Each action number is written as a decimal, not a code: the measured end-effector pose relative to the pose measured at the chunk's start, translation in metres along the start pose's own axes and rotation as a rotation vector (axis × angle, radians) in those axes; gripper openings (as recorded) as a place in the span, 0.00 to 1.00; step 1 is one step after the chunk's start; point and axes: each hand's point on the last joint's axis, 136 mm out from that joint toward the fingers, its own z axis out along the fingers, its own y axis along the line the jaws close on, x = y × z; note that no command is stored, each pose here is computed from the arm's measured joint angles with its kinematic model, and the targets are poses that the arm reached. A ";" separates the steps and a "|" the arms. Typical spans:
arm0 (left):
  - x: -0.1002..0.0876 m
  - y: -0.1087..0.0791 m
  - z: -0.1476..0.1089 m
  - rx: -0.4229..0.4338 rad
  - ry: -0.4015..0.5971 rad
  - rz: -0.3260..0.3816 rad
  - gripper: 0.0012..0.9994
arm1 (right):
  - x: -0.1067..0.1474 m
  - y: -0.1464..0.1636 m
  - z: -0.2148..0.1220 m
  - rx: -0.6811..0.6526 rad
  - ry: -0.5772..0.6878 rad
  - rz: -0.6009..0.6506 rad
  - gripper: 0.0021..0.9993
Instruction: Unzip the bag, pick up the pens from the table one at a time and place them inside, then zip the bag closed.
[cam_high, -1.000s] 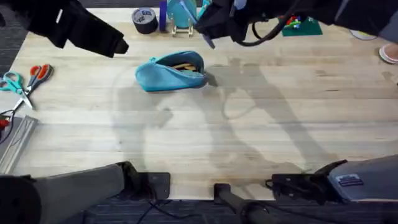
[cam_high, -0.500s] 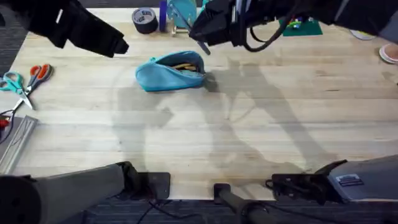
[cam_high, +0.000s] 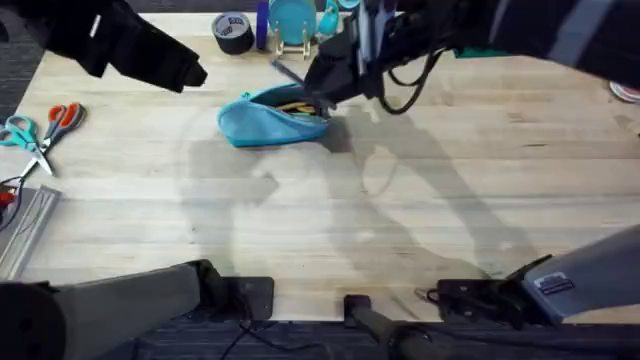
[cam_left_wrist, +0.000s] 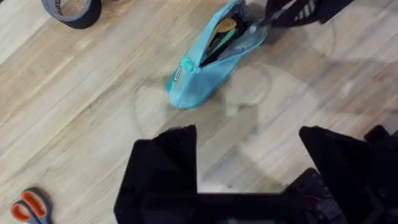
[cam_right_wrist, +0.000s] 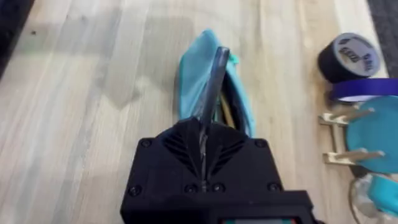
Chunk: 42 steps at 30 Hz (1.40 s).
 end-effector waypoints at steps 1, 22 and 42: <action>0.000 0.000 0.000 0.000 0.000 0.000 1.00 | 0.003 0.002 0.005 -0.010 0.008 -0.005 0.03; 0.000 0.000 0.000 0.000 0.000 0.000 1.00 | 0.046 -0.011 0.070 0.024 0.130 -0.091 0.03; 0.000 0.000 0.000 0.000 0.000 0.000 1.00 | 0.054 -0.013 0.069 0.048 0.177 -0.040 0.03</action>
